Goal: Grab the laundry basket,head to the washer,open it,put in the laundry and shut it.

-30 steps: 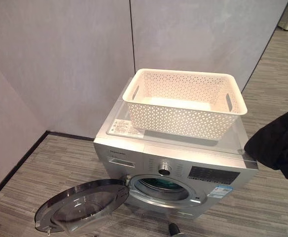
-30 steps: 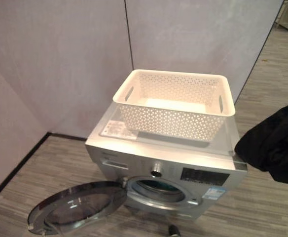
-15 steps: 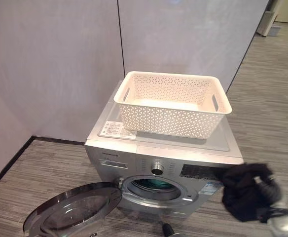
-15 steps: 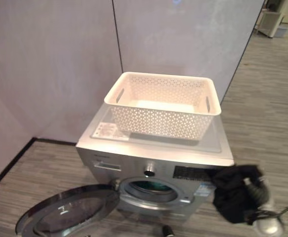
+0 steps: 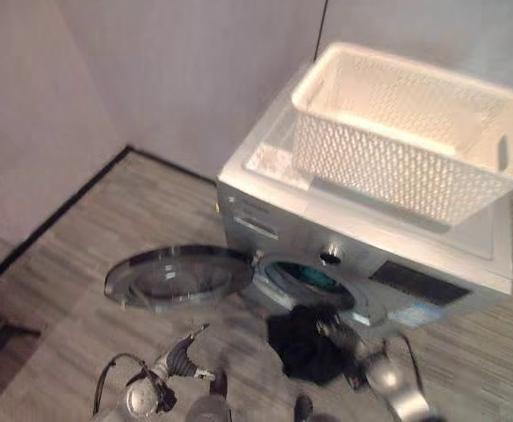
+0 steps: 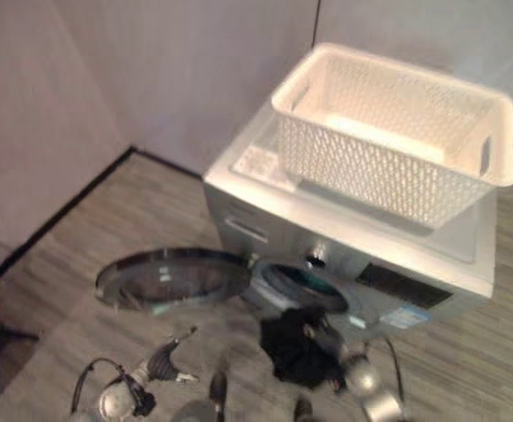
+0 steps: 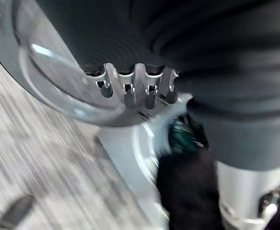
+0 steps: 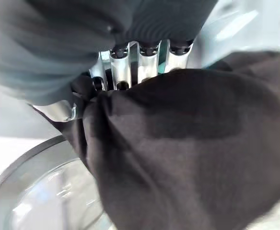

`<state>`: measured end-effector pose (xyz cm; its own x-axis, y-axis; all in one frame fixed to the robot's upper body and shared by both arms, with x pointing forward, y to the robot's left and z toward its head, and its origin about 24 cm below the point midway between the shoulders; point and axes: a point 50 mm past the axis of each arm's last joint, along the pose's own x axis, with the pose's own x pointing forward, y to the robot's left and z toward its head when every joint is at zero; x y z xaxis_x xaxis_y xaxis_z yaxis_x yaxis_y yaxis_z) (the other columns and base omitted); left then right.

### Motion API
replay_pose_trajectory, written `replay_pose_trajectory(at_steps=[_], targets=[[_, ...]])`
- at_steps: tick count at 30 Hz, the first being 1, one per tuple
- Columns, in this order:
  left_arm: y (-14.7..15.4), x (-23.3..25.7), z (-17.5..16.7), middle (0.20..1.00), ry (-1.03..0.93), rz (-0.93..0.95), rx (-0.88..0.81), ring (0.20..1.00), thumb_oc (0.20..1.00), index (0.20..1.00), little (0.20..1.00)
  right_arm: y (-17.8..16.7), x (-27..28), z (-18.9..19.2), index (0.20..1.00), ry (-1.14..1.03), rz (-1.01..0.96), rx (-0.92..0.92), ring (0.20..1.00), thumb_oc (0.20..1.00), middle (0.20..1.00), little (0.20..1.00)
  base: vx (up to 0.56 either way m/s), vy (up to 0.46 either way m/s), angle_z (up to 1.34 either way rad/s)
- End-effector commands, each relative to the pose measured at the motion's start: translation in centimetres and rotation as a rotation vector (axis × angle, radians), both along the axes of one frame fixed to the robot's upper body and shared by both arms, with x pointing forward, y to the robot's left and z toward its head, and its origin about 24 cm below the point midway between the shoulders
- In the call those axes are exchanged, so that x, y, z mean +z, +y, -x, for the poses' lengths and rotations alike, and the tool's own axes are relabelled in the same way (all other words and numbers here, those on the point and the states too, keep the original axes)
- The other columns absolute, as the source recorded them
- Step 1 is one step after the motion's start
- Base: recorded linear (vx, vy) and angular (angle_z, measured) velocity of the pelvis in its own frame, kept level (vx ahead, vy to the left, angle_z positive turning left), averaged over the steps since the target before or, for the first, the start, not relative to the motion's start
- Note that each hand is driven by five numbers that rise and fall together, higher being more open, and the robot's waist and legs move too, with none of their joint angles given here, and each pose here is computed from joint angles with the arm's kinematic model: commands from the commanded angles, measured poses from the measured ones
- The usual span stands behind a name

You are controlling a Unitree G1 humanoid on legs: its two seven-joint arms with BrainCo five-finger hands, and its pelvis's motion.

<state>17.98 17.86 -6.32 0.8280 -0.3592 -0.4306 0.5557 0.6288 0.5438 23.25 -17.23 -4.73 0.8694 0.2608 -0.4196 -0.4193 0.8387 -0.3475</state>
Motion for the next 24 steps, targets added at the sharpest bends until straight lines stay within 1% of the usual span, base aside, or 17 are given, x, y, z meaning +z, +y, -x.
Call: replay_pose_trajectory(at_steps=[1, 3, 4, 6, 10, 15, 16, 17, 24], targets=[[-1.5, 3.0, -3.9, 1.0, -0.144, 0.07, -0.08, 1.0, 1.0, 1.0, 1.0, 1.9, 3.9, -2.0, 0.2, -0.194, -0.157, 0.023, 0.2, 0.2, 0.2, 0.2, -0.2, -0.095, 0.35], [-2.7, 3.4, -4.6, 1.0, -0.168, 0.09, -0.107, 1.0, 1.0, 1.0, 1.0, 2.2, 4.7, -2.7, 0.2, -0.231, -0.169, 0.024, 0.2, 0.2, 0.2, 0.2, -0.16, -0.078, 0.38], [-2.8, 3.4, -4.7, 1.0, -0.17, 0.09, -0.108, 1.0, 1.0, 1.0, 1.0, 2.2, 4.8, -2.7, 0.2, -0.232, -0.169, 0.023, 0.2, 0.2, 0.2, 0.2, -0.07, -0.054, 0.42], [-4.2, 3.9, -5.7, 1.0, -0.207, 0.107, -0.119, 1.0, 1.0, 1.0, 1.0, 2.6, 6.1, -3.5, 0.2, -0.289, -0.188, 0.027, 0.2, 0.2, 0.2, 0.2, -0.06, -0.049, 0.29], [-6.0, 5.0, -7.2, 1.0, -0.256, 0.141, -0.129, 1.0, 1.0, 1.0, 1.0, 3.4, 8.2, -4.4, 0.2, -0.371, -0.235, 0.023, 0.2, 0.2, 0.2, 0.2, -0.04, -0.015, 0.05], [-8.4, 6.9, -9.1, 1.0, -0.312, 0.189, -0.183, 1.0, 1.0, 1.0, 1.0, 4.5, 11.0, -5.6, 0.2, -0.473, -0.3, 0.036, 0.2, 0.2, 0.2, 0.2, -0.02, -0.004, 0.08], [-8.4, 6.9, -9.1, 1.0, -0.313, 0.189, -0.183, 1.0, 1.0, 1.0, 1.0, 4.5, 11.0, -5.6, 0.2, -0.473, -0.3, 0.036, 0.2, 0.2, 0.2, 0.2, -0.03, 0.005, 0.05], [-9.5, 7.7, -9.7, 1.0, -0.34, 0.198, -0.219, 1.0, 1.0, 1.0, 1.0, 4.9, 12.3, -6.1, 0.2, -0.527, -0.322, 0.039, 0.2, 0.2, 0.2, 0.2, -0.03, 0.008, 0.05], [-11.5, 9.1, -10.7, 1.0, -0.41, 0.194, -0.268, 1.0, 1.0, 1.0, 1.0, 6.6, 16.3, -7.1, 0.2, -0.673, -0.409, 0.057, 0.2, 0.2, 0.2, 0.2, -0.02, 0.011, 0.0]])
